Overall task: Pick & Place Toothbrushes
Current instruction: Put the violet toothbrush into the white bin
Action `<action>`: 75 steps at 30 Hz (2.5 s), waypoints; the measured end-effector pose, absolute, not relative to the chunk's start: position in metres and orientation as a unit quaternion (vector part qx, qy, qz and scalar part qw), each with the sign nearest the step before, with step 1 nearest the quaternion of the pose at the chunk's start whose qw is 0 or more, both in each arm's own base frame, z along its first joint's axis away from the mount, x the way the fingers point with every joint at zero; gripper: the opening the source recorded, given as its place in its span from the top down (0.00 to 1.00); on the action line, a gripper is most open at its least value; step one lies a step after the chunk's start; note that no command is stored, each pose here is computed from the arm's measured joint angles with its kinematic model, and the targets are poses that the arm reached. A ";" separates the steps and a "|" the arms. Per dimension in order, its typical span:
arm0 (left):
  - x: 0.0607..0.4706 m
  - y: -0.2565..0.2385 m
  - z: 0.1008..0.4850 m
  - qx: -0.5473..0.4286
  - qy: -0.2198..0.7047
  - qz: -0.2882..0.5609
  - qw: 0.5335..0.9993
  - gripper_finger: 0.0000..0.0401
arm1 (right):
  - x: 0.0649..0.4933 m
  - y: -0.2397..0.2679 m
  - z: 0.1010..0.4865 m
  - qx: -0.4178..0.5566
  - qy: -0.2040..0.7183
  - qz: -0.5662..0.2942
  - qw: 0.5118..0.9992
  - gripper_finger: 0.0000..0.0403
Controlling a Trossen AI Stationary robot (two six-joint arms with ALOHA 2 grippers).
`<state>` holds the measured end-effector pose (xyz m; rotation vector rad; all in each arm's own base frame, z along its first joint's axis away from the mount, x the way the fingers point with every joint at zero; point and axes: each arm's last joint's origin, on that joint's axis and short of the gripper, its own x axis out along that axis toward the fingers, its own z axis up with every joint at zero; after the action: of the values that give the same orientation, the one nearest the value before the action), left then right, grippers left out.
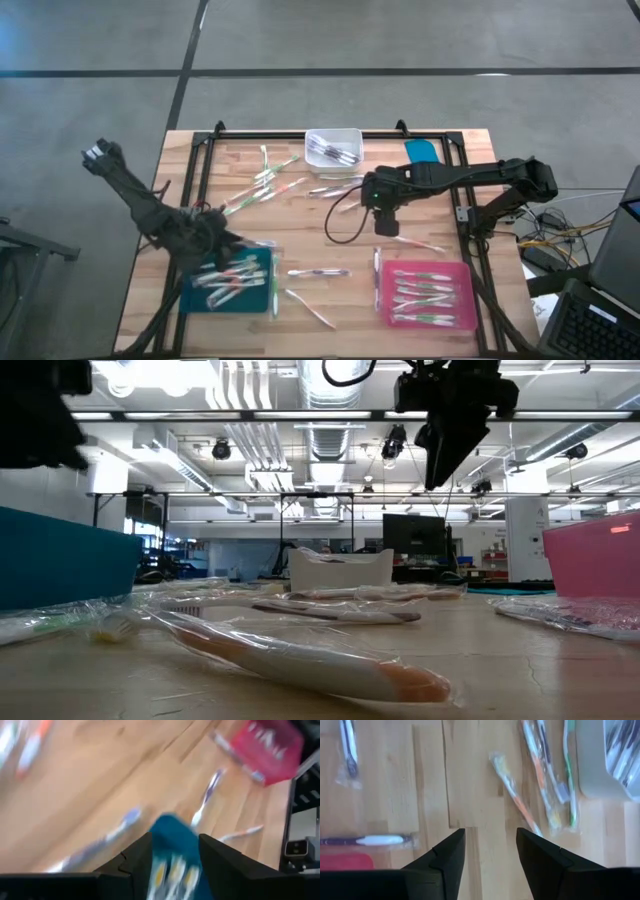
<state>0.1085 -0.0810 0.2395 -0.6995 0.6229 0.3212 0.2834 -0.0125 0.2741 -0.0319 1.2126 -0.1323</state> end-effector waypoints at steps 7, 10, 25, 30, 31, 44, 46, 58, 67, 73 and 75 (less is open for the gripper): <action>0.131 -0.085 0.263 -0.209 0.176 0.109 0.956 0.59 | 0.294 -0.009 0.278 -0.015 0.522 -0.049 0.851 0.56; 0.140 -0.088 0.275 -0.143 0.121 0.102 0.977 0.59 | 0.298 -0.002 0.280 -0.003 0.500 -0.029 0.865 0.54; 0.186 -0.095 0.275 -0.007 0.049 0.213 0.976 0.59 | 0.307 0.055 0.283 0.001 0.428 0.034 0.903 0.61; 0.194 -0.092 0.267 -0.018 0.044 0.281 0.958 0.59 | 0.308 0.070 0.276 0.010 0.400 0.052 0.915 0.64; 0.195 -0.092 0.266 -0.024 0.044 0.282 0.958 0.59 | 0.308 0.072 0.273 0.013 0.394 0.054 0.917 0.65; 0.202 -0.090 0.262 -0.033 0.044 0.293 0.955 0.59 | 0.319 0.088 0.217 0.034 0.386 0.061 0.920 0.61; 0.203 -0.090 0.263 -0.039 0.041 0.294 0.954 0.59 | 0.326 0.092 0.211 0.031 0.394 0.064 0.916 0.60; 0.204 -0.088 0.260 -0.035 0.046 0.300 0.952 0.59 | 0.364 0.122 0.176 -0.019 0.458 0.089 0.884 0.54; 0.204 -0.088 0.259 -0.034 0.047 0.299 0.952 0.59 | 0.373 0.126 0.142 -0.029 0.499 0.081 0.862 0.59; 0.204 -0.088 0.259 -0.034 0.047 0.299 0.952 0.59 | 0.376 0.125 0.124 -0.040 0.514 0.066 0.854 0.62; 0.204 -0.088 0.259 -0.034 0.048 0.299 0.952 0.59 | 0.376 0.125 0.124 -0.048 0.512 0.057 0.856 0.64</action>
<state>0.2044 -0.0883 0.2588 -0.0696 0.0966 0.6083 0.3763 0.1249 0.1236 -0.1002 1.0760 0.1192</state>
